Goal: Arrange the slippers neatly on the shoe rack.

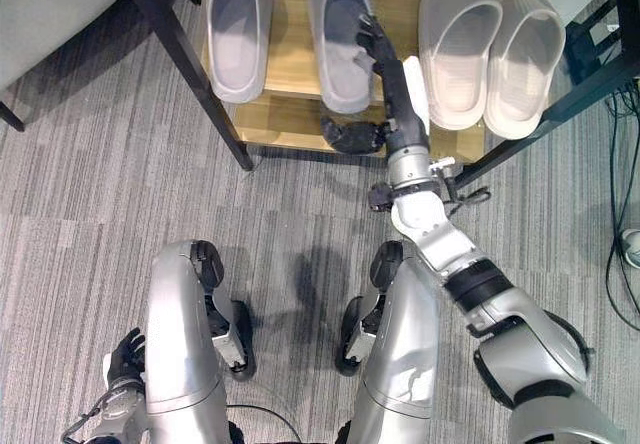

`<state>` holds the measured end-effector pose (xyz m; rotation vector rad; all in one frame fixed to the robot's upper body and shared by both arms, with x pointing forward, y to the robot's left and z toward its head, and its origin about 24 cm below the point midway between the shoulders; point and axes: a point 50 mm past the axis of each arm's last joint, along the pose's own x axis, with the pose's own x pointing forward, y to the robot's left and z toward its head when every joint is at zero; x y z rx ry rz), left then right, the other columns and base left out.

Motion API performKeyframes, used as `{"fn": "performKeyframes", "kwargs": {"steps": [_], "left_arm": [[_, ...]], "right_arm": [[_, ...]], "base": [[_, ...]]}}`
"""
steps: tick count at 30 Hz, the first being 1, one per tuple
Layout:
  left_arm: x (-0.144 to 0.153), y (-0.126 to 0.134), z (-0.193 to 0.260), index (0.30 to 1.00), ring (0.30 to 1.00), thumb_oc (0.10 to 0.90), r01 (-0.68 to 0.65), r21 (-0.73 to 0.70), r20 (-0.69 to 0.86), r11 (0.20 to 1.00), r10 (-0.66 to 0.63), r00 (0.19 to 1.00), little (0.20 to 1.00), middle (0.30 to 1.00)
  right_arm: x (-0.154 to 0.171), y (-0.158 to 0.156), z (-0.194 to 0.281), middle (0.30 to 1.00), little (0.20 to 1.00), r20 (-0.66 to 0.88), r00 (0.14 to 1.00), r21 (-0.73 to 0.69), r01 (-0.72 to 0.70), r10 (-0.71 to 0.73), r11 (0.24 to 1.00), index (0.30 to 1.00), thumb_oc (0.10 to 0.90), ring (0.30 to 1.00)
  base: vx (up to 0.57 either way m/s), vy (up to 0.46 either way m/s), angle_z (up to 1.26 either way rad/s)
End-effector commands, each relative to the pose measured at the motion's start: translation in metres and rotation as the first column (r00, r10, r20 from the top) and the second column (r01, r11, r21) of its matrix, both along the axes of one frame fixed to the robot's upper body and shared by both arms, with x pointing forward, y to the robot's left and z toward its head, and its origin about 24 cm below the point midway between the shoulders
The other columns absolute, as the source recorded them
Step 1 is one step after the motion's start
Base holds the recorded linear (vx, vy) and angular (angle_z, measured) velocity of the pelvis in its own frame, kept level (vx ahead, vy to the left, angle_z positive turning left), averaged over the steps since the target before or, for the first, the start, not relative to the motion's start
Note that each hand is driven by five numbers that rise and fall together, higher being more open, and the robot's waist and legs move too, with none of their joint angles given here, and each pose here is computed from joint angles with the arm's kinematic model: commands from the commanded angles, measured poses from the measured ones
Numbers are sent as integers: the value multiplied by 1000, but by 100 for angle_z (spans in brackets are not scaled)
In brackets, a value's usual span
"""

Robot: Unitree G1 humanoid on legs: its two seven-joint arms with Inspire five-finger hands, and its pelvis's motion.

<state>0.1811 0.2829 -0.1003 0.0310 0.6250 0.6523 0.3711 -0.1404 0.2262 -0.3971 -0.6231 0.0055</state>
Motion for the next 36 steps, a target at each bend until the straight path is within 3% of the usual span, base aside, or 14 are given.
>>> {"fn": "performKeyframes", "kwargs": {"steps": [1,8,12,16,20,28,36], "left_arm": [[-19,11,-5,900,900,800,-5,59,-60,998,9,998,900,900],[-24,12,-8,900,900,800,-10,62,-87,998,15,996,900,900],[-27,11,-9,900,900,800,-25,58,-91,998,30,995,900,900],[-32,12,-11,900,900,800,-22,99,-118,995,33,992,900,900],[-26,13,-7,900,900,800,1,125,-109,992,12,994,900,900],[-21,14,-5,900,900,800,29,139,-106,990,-14,994,900,900],[-29,15,-9,900,900,800,22,118,-133,993,-6,991,900,900]], "right_arm": [[-18,25,82,900,900,283,948,39,-162,145,986,900,800,900],[-18,43,96,900,900,321,936,21,-162,147,987,900,800,900],[-23,32,97,900,900,382,921,75,-107,70,991,900,800,900],[-42,-3,100,900,900,528,840,185,31,-126,982,900,800,900],[-42,-17,96,900,900,512,839,268,48,-184,962,900,800,900],[-35,-17,97,900,900,447,889,369,-84,-97,926,900,800,900],[-22,-28,118,900,900,404,910,337,-53,-93,940,900,800,900]], "base": [[0,0,0],[0,0,0],[0,0,0],[0,0,0],[0,0,0],[8,0,0],[5,3,0]]}}
